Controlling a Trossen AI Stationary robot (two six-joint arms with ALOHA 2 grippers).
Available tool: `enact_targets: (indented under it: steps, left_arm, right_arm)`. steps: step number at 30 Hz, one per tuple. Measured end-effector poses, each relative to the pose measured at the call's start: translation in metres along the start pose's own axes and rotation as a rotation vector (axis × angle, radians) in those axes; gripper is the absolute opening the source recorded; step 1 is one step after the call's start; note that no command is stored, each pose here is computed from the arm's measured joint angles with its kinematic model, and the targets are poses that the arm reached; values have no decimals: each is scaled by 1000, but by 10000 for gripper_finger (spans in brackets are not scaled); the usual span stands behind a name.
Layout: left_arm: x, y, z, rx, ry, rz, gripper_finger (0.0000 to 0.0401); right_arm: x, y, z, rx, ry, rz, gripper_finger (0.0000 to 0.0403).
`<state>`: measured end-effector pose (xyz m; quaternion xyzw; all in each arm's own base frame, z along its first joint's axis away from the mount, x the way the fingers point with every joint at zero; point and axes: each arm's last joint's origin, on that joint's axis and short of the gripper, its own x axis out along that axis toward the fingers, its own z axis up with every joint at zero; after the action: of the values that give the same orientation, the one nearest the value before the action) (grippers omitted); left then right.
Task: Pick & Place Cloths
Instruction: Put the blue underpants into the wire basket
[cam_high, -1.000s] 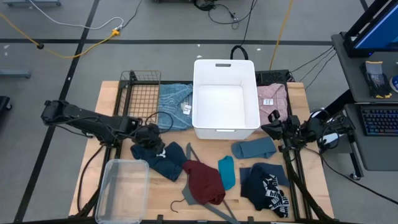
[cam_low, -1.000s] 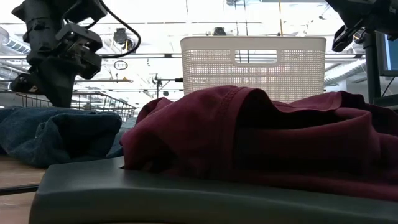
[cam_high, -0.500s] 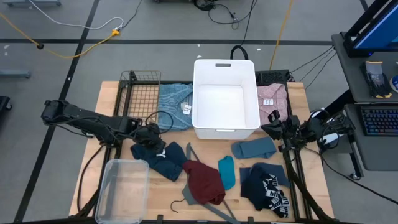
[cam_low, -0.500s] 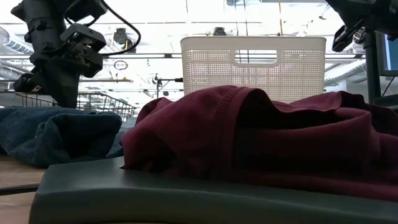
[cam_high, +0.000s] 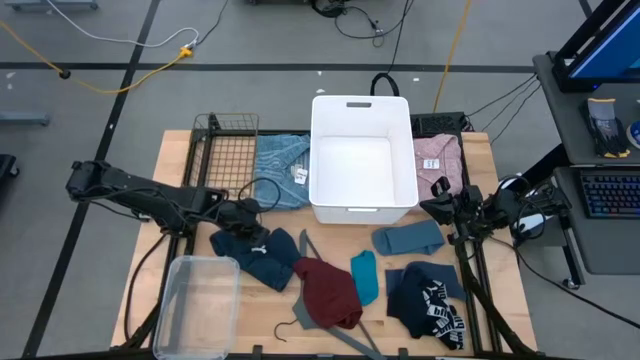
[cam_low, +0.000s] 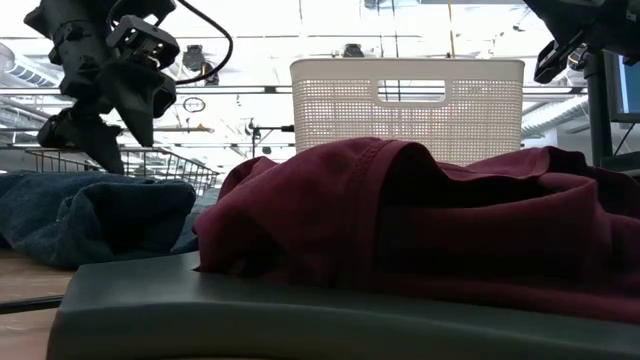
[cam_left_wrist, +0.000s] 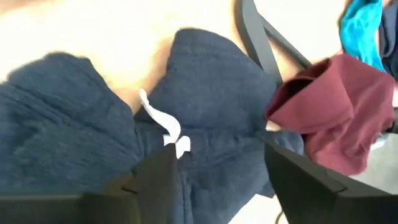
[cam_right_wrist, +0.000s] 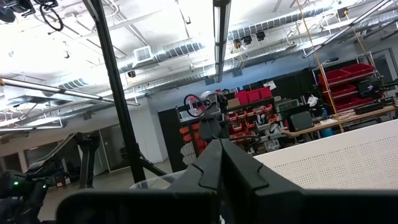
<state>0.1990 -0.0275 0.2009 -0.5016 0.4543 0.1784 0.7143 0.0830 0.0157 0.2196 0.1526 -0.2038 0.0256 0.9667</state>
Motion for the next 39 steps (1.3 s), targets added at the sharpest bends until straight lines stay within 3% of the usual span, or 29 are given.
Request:
enact_targets:
  steps: [8,12,17,20,34,39]
  left_arm:
    - [-15,-3,0,24,-37,-51,282]
    - [-29,-12,3,129,-93,-41,283]
    - [-48,-20,5,301,-133,55,282]
    - [-51,-19,4,340,-120,92,282]
    - [-7,-12,6,484,47,312,282]
    - [7,-5,6,516,113,440,282]
  right_arm:
    - [0,0,0,-7,1,0,4]
    - [0,0,0,-7,1,0,4]
    - [0,0,0,-7,0,0,4]
    - [0,0,0,-7,0,0,4]
    - [0,0,0,-1,1,0,4]
    - [0,0,0,-1,1,0,4]
